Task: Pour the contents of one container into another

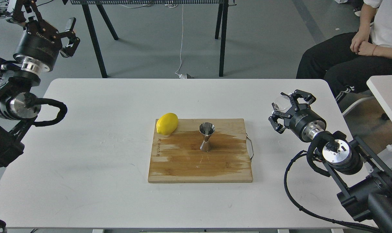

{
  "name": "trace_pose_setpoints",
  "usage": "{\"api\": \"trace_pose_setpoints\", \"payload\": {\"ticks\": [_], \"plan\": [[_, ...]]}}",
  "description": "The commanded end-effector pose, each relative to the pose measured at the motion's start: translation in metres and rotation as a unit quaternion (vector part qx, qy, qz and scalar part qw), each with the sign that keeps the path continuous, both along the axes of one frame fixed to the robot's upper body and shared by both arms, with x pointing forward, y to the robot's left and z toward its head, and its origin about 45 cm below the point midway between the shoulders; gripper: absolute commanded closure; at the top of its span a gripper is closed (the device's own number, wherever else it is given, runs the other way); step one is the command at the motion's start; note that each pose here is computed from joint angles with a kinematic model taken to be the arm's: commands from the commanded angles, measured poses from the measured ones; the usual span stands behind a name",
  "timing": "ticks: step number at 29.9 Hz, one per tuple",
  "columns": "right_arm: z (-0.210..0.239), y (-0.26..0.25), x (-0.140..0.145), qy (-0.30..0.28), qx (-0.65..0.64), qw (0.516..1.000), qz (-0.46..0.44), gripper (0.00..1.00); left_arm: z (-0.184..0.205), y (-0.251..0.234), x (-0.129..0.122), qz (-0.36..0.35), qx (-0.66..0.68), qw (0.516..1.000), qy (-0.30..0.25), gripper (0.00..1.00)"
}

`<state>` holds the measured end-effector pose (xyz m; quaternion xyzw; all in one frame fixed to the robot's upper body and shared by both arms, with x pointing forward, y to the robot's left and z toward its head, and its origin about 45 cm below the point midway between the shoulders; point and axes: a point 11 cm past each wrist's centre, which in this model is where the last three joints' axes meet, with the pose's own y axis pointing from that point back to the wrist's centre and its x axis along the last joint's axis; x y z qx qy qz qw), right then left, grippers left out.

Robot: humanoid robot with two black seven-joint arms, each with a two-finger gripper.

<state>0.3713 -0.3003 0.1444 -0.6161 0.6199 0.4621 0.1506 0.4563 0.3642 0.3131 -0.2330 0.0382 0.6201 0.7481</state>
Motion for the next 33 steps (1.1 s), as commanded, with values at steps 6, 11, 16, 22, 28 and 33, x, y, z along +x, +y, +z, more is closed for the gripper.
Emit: {"api": "trace_pose_setpoints", "payload": {"ticks": [6, 11, 16, 22, 28, 33], "plan": [[-0.046, -0.041, -0.015, 0.017, 0.147, 0.988, -0.045, 0.68, -0.003, -0.005, 0.001, -0.003, -0.005, 1.0, 0.001, 0.0], [-0.068, -0.059, -0.025, 0.019, 0.175, 0.982, -0.064, 0.67, -0.003, -0.005, 0.001, -0.004, -0.003, 1.0, 0.003, 0.0], [-0.072, -0.066, -0.024, 0.012, 0.197, 0.977, -0.081, 0.66, -0.004, -0.005, 0.001, -0.004, -0.003, 1.0, 0.004, 0.0], [-0.074, -0.067, -0.024, 0.01, 0.213, 0.973, -0.086, 0.65, -0.004, -0.007, 0.001, -0.005, -0.003, 1.0, 0.004, 0.0], [-0.082, -0.066, -0.027, 0.02, 0.215, 0.972, -0.093, 0.63, 0.003, -0.009, 0.004, -0.007, -0.003, 1.0, -0.002, 0.0], [-0.092, -0.061, -0.032, 0.033, 0.218, 0.971, -0.097, 0.62, 0.004, -0.009, 0.004, -0.007, -0.002, 1.0, -0.004, 0.0]]}}
